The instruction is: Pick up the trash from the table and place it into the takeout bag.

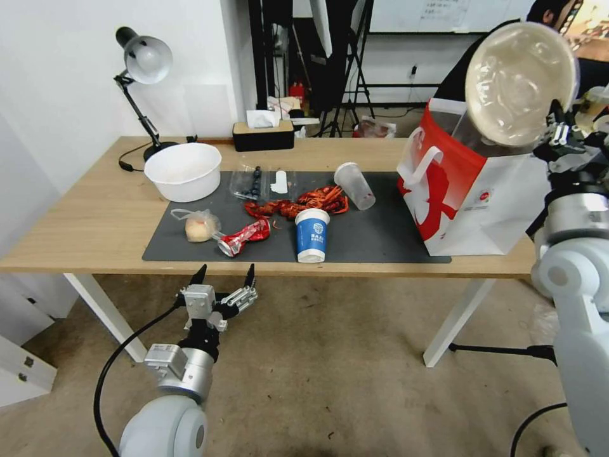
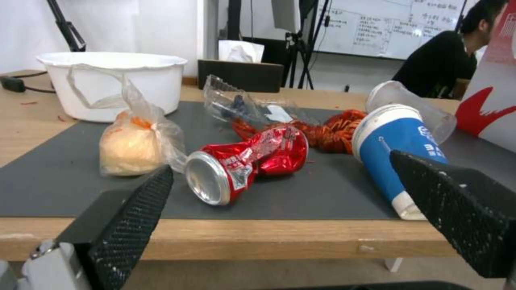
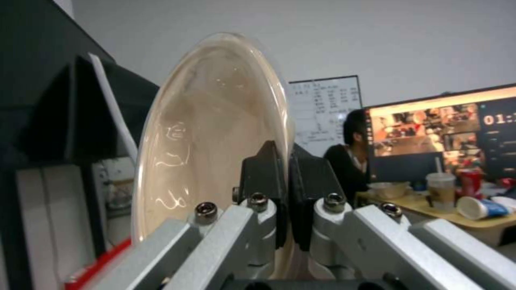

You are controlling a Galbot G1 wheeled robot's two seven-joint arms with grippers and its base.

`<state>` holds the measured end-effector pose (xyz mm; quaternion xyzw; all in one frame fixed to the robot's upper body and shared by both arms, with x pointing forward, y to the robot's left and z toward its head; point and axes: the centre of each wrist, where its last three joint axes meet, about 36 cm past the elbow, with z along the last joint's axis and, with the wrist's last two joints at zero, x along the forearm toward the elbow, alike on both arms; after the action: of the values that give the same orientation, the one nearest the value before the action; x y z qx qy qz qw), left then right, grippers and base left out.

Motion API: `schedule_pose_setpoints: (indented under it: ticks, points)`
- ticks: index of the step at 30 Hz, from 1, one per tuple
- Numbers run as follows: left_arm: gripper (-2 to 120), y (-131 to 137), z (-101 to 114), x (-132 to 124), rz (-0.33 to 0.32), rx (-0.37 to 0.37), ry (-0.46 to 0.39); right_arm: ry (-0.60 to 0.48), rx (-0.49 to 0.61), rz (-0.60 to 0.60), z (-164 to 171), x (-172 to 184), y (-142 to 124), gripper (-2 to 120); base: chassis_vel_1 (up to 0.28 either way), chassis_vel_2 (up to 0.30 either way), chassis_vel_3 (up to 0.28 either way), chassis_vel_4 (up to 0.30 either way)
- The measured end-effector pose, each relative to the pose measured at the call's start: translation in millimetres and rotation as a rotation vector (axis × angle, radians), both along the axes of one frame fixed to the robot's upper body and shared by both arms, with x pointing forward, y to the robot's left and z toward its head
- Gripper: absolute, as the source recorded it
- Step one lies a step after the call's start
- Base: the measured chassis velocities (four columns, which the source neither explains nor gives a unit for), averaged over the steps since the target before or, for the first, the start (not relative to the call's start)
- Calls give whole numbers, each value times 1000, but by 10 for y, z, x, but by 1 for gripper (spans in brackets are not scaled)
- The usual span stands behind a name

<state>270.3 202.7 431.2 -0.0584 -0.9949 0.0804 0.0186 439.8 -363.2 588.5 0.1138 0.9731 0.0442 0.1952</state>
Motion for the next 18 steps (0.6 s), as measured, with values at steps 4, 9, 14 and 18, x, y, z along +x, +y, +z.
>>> schedule_pose_setpoints:
  ticks: [4,9,14,18]
  points:
    - [100,-9,-10,2,-1,-2,1,45,-9,-26,-41,48,-19,7,0,0,0,0]
    - [100,-13,-16,8,0,-3,1,65,-4,-31,-61,69,-16,23,0,0,0,0]
    - [100,-13,-19,12,0,-4,0,62,17,-23,-35,78,-4,41,0,0,0,0]
    - [100,-9,-16,19,0,-3,-2,23,124,76,82,-29,98,57,0,0,0,0]
